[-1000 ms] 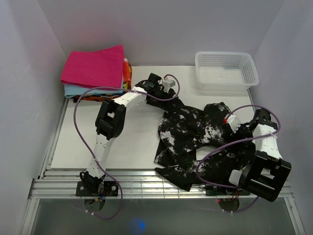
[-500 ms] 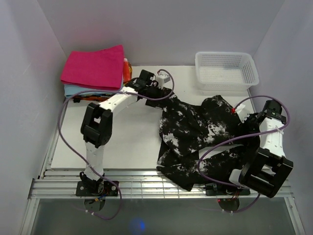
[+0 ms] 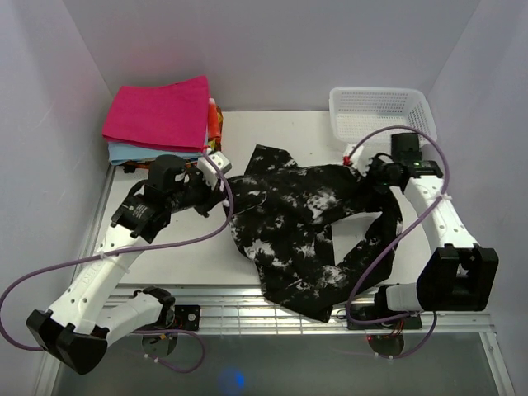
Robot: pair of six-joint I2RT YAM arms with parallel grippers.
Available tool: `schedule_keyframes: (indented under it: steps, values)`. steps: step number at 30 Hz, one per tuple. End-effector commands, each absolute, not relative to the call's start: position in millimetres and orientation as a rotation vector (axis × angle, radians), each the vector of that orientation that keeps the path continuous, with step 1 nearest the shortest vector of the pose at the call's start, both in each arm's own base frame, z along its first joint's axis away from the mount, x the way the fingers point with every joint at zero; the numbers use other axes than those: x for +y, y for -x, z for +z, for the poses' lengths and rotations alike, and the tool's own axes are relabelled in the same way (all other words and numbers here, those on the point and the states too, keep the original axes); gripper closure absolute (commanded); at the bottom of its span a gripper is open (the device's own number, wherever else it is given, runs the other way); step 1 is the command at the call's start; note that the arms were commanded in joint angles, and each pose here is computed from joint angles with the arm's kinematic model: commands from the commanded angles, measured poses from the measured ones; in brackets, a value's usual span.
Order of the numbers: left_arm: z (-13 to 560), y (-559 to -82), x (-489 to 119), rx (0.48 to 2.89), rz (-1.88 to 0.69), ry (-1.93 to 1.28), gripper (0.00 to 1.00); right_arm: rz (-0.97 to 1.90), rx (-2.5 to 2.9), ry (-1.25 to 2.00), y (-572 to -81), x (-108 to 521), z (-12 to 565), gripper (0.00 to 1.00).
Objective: Fold and stack the trousers
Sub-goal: Flatten the trousers out
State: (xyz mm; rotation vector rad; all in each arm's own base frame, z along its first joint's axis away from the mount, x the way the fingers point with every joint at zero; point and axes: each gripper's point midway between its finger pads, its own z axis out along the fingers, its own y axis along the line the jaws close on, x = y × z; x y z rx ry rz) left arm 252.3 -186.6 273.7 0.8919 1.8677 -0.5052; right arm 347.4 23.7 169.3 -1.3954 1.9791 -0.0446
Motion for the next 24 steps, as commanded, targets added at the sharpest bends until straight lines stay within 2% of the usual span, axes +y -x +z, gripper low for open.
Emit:
schedule_keyframes:
  steps: [1, 7, 8, 9, 12, 13, 18, 22, 24]
  values:
    - [204.7, -224.7, -132.2, 2.134, -0.259, -1.019, 1.00, -0.004, 1.919, 1.425, -369.3, 83.6, 163.8, 0.92]
    - [165.3, -179.2, -87.8, 2.275, -0.111, -1.250, 1.00, 0.128, 1.907, 1.511, -379.6, 149.5, 130.9, 0.92]
    - [163.8, -178.1, -81.8, 2.276, -0.075, -1.261, 0.90, 0.173, 1.886, 1.527, -375.8, 166.7, 130.1, 0.92]
    - [162.7, -175.6, -76.6, 2.267, -0.049, -1.268, 0.76, 0.196, 1.876, 1.542, -373.1, 174.6, 128.5, 0.92]
    - [177.8, -188.5, -74.2, 2.198, 0.012, -1.235, 0.12, 0.278, 1.810, 1.604, -357.3, 202.2, 126.5, 0.92]
    - [187.7, -200.2, -80.4, 2.159, 0.006, -1.183, 0.07, 0.317, 1.772, 1.622, -347.4, 212.1, 128.7, 0.92]
    - [218.2, -255.2, -106.4, 2.120, -0.137, -0.970, 0.05, 0.354, 1.668, 1.650, -329.1, 230.1, 138.4, 0.92]
    - [215.1, -306.8, -138.6, 2.138, -0.379, -0.927, 0.14, 0.384, 1.609, 1.682, -310.6, 231.7, 146.3, 0.92]
    - [195.6, -327.6, -152.9, 2.165, -0.468, -0.974, 0.14, 0.390, 1.571, 1.715, -297.7, 228.3, 142.7, 0.92]
